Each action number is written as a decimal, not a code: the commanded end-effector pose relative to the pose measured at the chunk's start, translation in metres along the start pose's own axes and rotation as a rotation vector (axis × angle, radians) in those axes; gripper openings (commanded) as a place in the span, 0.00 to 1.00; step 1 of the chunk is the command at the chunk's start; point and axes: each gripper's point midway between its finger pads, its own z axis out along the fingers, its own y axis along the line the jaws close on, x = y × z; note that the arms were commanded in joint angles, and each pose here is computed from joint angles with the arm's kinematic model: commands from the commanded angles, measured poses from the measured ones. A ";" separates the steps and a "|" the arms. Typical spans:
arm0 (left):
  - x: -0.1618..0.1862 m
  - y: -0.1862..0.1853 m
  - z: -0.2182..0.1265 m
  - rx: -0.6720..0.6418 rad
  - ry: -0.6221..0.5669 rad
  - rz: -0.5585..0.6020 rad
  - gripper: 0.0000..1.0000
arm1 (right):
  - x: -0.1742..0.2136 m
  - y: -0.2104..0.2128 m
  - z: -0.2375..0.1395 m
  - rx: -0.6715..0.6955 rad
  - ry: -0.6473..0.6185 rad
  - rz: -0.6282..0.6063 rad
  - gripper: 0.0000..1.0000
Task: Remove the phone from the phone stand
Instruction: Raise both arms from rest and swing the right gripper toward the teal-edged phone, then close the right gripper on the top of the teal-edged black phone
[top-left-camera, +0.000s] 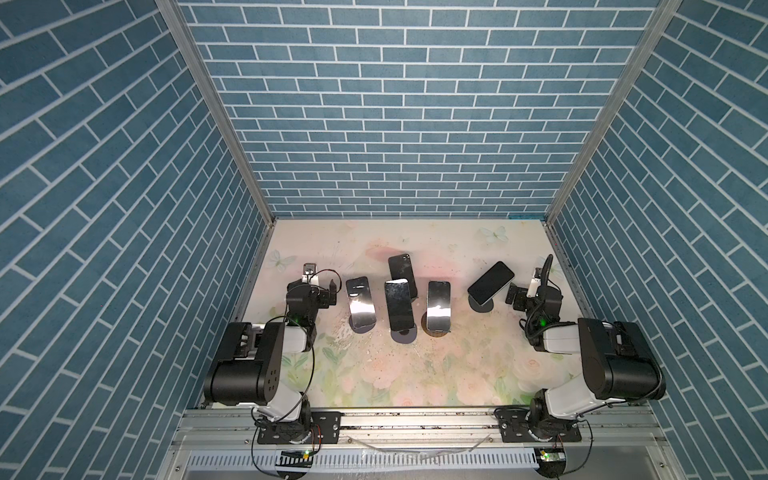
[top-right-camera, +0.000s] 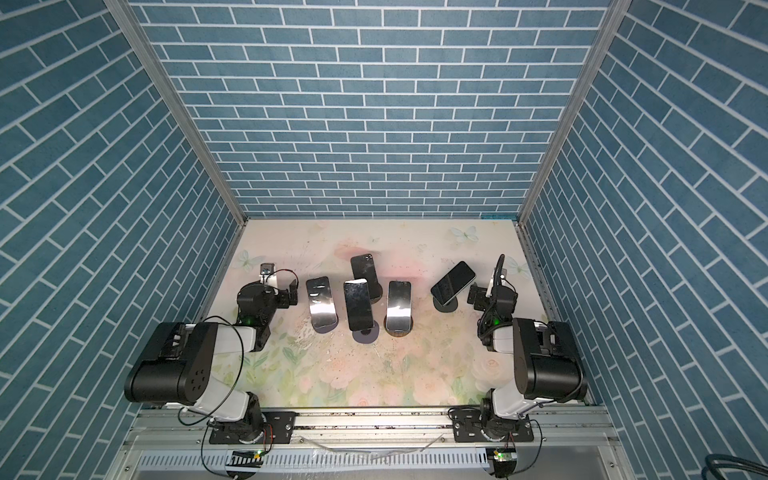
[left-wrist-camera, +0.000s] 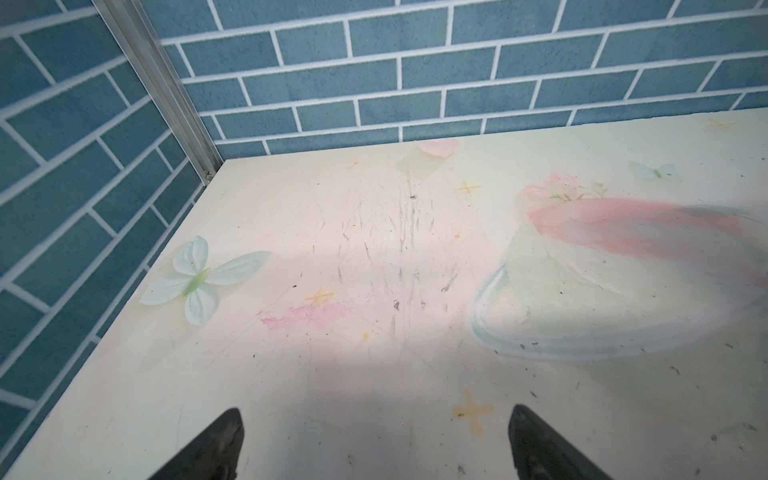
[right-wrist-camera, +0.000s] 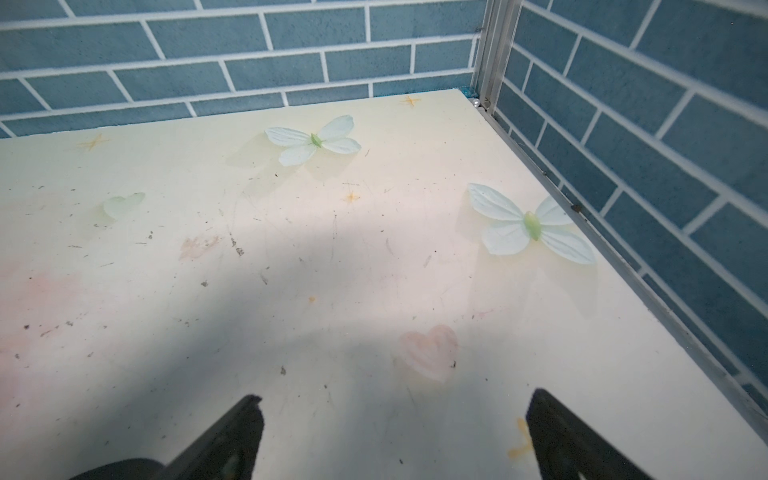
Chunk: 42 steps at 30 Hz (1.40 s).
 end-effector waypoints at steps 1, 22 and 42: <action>-0.004 0.000 0.002 0.002 -0.004 0.012 1.00 | -0.016 -0.002 0.004 0.011 -0.036 -0.030 0.99; -0.048 0.022 -0.031 -0.100 -0.021 -0.045 1.00 | -0.080 -0.016 -0.036 0.100 0.031 0.179 0.99; -0.106 0.002 -0.091 -0.010 0.049 -0.331 1.00 | -0.099 -0.013 -0.077 0.076 0.059 0.596 0.99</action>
